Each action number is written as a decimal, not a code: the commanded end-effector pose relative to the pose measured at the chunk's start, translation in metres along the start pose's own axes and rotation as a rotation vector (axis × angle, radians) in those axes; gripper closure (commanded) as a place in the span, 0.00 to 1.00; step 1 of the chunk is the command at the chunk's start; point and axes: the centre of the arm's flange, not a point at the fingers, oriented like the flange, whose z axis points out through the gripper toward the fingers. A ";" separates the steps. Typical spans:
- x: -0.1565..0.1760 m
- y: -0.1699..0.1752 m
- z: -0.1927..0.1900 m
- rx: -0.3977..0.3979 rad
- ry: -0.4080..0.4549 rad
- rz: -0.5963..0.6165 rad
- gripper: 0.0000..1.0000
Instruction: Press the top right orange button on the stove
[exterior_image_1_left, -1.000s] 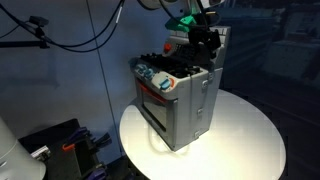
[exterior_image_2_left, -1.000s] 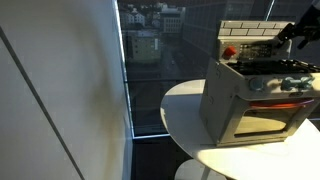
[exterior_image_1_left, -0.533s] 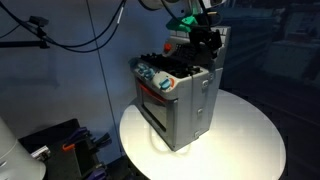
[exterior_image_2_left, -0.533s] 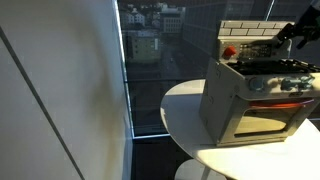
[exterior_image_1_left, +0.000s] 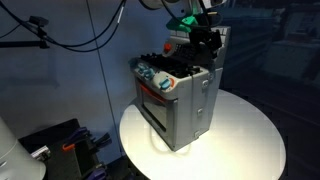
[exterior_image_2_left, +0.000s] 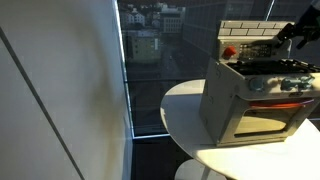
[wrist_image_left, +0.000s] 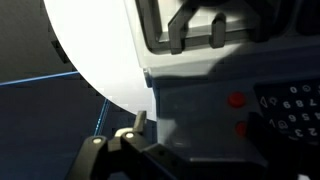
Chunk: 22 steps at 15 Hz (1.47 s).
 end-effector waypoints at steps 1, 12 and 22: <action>-0.001 0.003 -0.008 0.025 -0.007 -0.013 0.00; -0.019 0.006 -0.041 0.044 -0.118 -0.064 0.00; -0.039 0.011 -0.065 0.048 -0.290 -0.098 0.00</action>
